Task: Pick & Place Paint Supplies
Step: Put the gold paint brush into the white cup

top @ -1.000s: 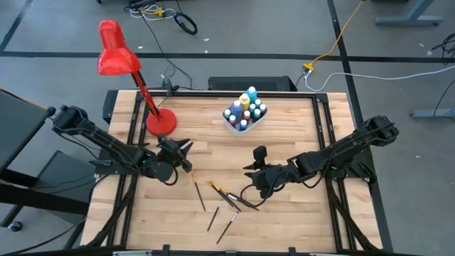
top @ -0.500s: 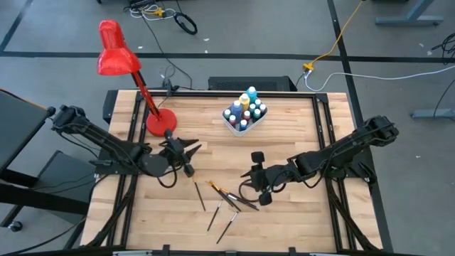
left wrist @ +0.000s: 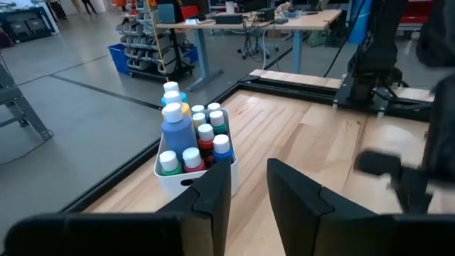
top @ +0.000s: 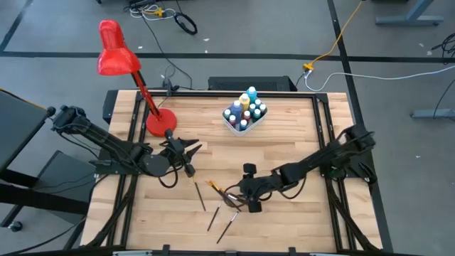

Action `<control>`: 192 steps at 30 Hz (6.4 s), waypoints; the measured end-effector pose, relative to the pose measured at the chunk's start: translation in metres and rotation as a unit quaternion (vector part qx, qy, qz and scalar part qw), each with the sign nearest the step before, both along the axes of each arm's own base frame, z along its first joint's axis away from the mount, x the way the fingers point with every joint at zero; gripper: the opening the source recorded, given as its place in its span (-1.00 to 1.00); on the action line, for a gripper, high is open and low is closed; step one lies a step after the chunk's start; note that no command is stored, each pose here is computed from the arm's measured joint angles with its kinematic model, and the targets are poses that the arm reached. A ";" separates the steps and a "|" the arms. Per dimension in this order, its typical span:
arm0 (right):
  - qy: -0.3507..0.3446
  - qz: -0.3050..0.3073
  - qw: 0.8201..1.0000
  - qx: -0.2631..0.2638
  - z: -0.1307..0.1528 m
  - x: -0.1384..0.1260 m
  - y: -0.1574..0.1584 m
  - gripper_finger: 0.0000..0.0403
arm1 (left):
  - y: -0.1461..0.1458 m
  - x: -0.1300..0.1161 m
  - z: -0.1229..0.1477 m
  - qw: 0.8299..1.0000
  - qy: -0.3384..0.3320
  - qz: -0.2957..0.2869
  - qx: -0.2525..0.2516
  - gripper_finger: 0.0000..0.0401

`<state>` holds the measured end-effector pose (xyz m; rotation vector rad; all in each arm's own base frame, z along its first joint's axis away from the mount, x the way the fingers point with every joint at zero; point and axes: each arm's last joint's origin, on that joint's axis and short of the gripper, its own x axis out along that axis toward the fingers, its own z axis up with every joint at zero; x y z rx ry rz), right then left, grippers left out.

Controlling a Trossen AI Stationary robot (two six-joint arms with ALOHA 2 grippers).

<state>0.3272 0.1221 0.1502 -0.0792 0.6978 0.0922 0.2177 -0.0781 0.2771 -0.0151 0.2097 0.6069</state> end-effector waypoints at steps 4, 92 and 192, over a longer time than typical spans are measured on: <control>-0.019 -0.012 1.000 0.004 -0.020 0.014 -0.006 -0.11 | 0.000 0.000 0.000 1.000 -0.005 0.003 -0.006 -0.49; -0.418 -0.036 0.907 -0.041 0.111 -0.044 -0.032 -1.00 | -0.026 0.102 -0.036 0.960 -0.101 -0.254 0.062 -0.34; -0.154 -0.041 0.979 0.128 0.043 -0.037 -0.028 -0.21 | 0.012 -0.111 0.049 0.978 0.065 -0.189 -0.057 -0.91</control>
